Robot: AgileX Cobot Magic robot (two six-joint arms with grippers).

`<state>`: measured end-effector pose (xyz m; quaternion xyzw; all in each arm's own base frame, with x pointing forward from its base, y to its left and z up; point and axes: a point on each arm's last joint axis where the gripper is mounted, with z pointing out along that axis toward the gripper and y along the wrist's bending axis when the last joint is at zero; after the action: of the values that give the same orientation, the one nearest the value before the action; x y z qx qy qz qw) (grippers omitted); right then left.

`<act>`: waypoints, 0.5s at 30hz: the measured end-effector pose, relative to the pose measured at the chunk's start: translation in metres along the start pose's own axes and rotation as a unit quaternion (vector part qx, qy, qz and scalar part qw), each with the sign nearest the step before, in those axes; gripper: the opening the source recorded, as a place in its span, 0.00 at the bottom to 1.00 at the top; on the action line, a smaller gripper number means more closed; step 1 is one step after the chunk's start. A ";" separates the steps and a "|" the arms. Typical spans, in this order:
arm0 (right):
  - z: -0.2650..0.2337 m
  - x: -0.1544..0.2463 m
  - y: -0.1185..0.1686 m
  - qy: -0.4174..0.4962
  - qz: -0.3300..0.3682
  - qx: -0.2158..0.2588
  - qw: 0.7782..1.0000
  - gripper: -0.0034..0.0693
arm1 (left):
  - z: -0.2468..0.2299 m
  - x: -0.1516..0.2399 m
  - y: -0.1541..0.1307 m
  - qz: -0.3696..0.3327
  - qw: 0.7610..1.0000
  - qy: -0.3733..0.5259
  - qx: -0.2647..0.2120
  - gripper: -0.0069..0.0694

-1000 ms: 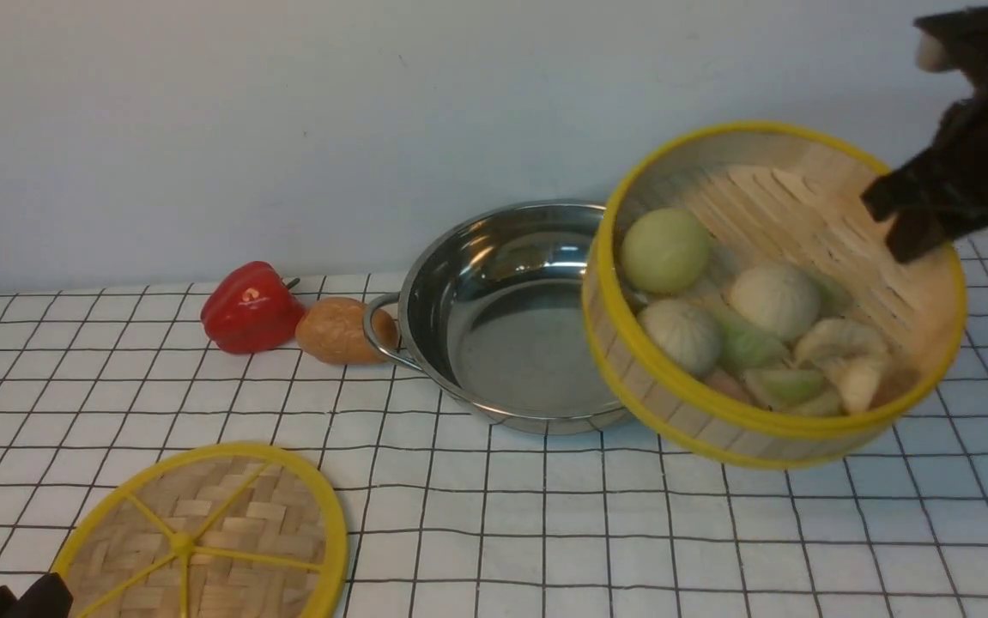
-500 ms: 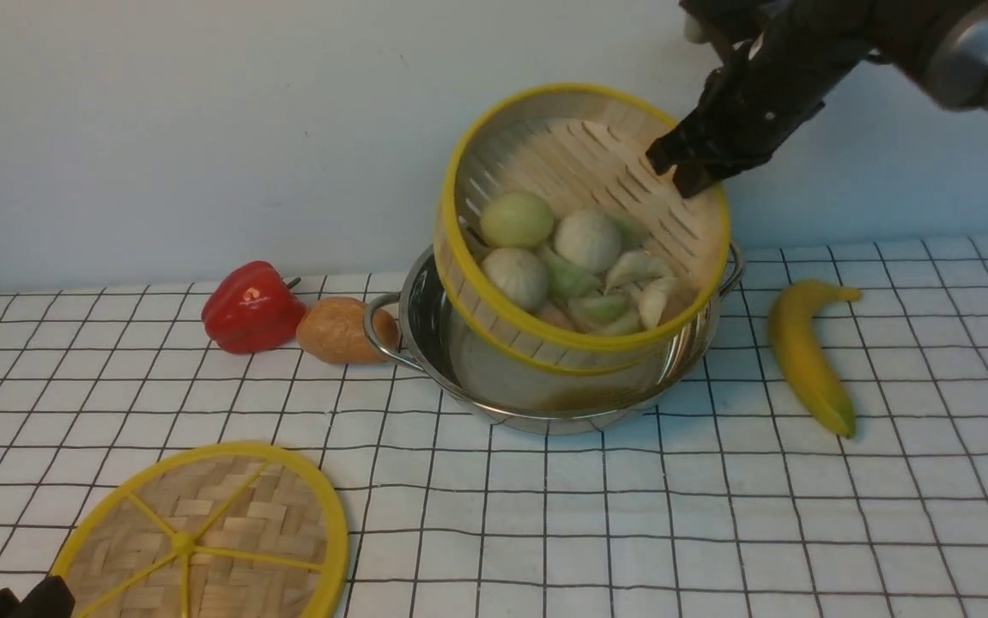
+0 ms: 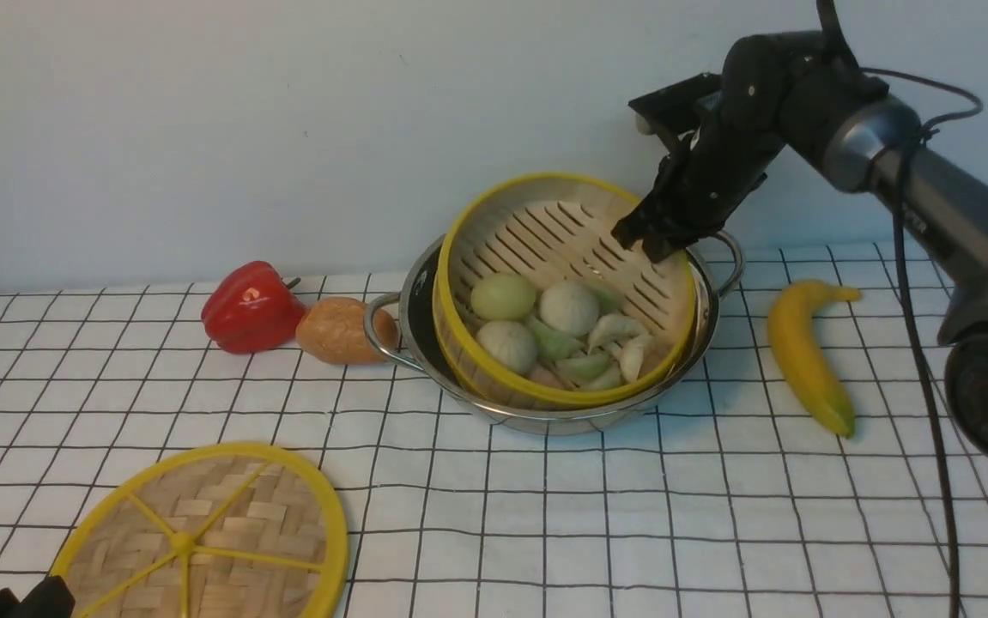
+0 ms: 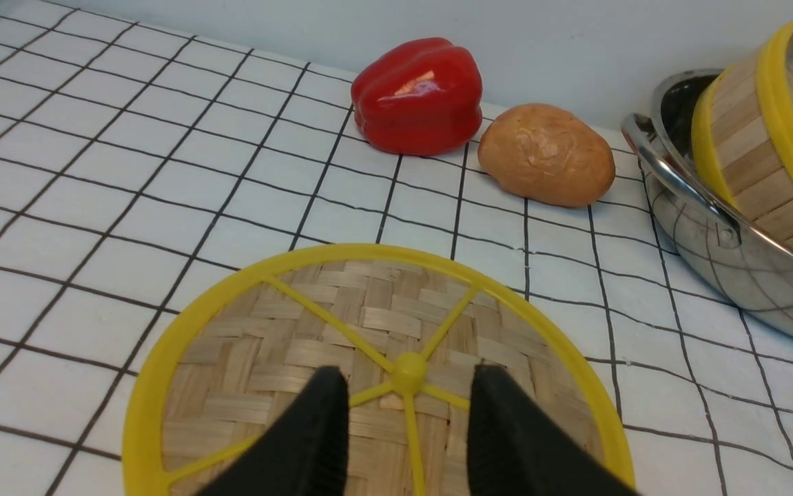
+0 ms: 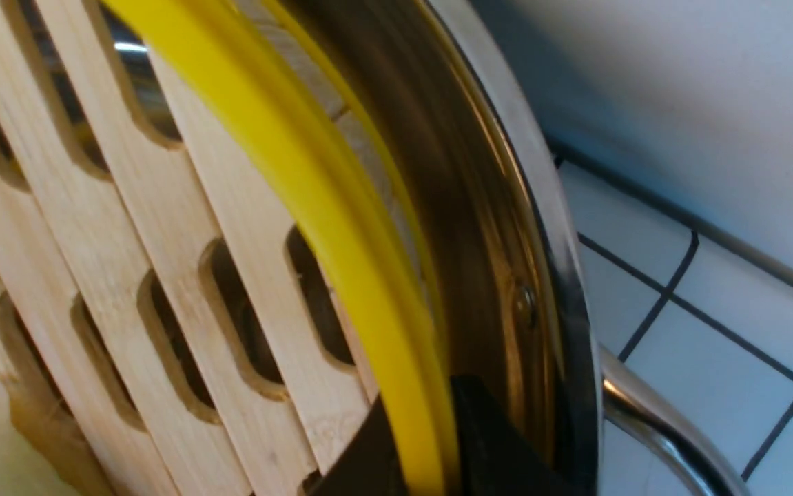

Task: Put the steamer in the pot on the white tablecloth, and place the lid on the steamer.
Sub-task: 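Place the bamboo steamer basket of food into the steel pot with the right gripper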

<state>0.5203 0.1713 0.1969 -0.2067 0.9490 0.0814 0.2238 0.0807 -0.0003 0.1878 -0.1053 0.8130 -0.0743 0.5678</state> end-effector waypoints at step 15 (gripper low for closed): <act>-0.003 -0.003 0.002 -0.011 -0.025 -0.008 1.000 0.47 | 0.000 0.000 0.000 0.000 1.000 0.000 0.000 0.41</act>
<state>0.5209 0.1732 0.2006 -0.2312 0.9403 0.0855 0.2348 0.0807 -0.0003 0.1878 -0.1053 0.8130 -0.0743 0.5678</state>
